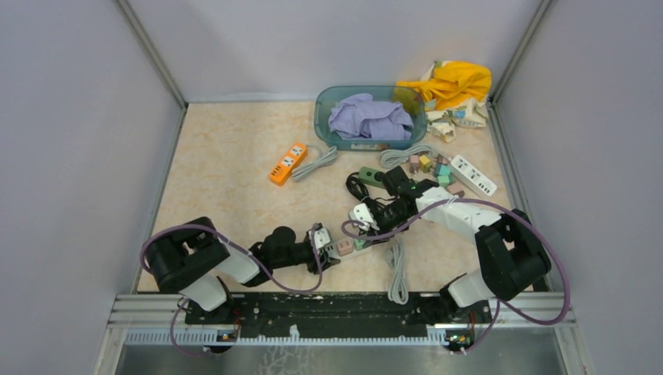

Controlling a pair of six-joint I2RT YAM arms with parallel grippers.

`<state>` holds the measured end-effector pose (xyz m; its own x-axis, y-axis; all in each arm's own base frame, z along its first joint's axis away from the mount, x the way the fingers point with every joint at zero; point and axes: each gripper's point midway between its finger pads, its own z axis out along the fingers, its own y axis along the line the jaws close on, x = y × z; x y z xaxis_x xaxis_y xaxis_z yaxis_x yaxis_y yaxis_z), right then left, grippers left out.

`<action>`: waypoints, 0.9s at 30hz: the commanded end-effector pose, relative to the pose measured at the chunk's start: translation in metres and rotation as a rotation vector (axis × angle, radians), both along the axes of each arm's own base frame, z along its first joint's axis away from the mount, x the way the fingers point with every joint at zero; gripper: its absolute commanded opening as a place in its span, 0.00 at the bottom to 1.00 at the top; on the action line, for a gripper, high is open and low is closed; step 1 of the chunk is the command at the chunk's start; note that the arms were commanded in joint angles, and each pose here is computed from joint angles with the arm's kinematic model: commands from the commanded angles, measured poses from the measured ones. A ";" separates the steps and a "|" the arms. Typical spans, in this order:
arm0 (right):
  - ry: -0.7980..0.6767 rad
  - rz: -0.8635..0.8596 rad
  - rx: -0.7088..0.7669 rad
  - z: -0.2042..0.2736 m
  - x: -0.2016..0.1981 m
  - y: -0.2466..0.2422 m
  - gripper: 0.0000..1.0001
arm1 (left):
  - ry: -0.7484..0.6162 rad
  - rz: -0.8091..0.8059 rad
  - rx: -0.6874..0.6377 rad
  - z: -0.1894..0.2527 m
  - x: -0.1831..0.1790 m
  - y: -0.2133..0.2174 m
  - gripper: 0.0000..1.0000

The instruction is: Pull the plug off the socket

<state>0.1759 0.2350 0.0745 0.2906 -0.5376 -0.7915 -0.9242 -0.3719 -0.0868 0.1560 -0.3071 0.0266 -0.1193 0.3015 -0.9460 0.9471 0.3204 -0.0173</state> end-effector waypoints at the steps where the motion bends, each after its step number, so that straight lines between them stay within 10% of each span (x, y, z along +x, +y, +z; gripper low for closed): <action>1: -0.049 0.088 0.143 0.032 -0.001 0.017 0.08 | 0.027 -0.032 -0.004 -0.001 -0.007 -0.003 0.01; 27: -0.055 0.066 0.146 0.035 0.004 0.015 0.08 | 0.031 -0.046 -0.002 0.000 -0.007 -0.007 0.01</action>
<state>0.1766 0.2356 0.0761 0.2640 -0.5368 -0.8013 -0.9329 -0.3531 -0.0709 0.1560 -0.3088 0.0264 -0.1228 0.3060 -0.9441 0.9489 0.3147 -0.0214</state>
